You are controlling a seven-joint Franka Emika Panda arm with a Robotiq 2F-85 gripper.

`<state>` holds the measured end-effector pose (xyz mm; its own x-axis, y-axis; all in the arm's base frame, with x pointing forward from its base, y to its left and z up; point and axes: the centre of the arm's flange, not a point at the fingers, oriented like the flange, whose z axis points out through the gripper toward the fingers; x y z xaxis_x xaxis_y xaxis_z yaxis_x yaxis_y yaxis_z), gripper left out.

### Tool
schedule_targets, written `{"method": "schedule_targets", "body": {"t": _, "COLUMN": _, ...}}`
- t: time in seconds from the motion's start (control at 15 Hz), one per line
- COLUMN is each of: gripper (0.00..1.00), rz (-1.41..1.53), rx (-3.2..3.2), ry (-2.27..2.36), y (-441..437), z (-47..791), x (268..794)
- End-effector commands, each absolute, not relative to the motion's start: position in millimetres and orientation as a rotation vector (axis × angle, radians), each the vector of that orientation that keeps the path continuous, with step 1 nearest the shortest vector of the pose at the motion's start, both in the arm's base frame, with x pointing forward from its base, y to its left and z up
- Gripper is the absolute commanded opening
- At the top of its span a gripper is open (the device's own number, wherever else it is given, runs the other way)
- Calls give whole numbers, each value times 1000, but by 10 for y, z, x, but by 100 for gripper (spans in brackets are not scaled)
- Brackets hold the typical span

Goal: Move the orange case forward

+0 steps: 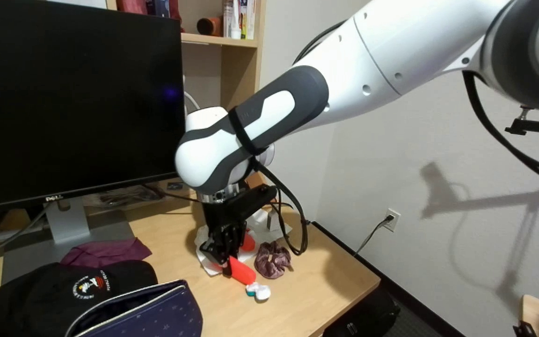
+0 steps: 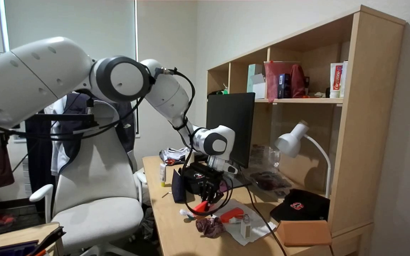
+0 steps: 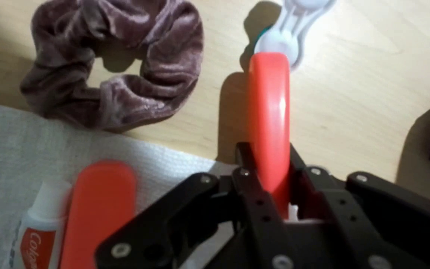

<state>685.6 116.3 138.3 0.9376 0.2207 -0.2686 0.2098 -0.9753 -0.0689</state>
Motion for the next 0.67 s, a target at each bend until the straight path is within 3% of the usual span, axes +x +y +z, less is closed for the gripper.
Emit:
{"method": "schedule_targets", "body": {"t": 0.0, "gripper": 12, "rz": 353, "rx": -3066, "ry": -328, "y": 1005, "z": 1687, "x": 6421}}
{"method": "schedule_targets", "body": {"t": 0.6, "gripper": 12, "rz": 317, "rx": -3062, "ry": -162, "y": 631, "z": 1998, "x": 6156}}
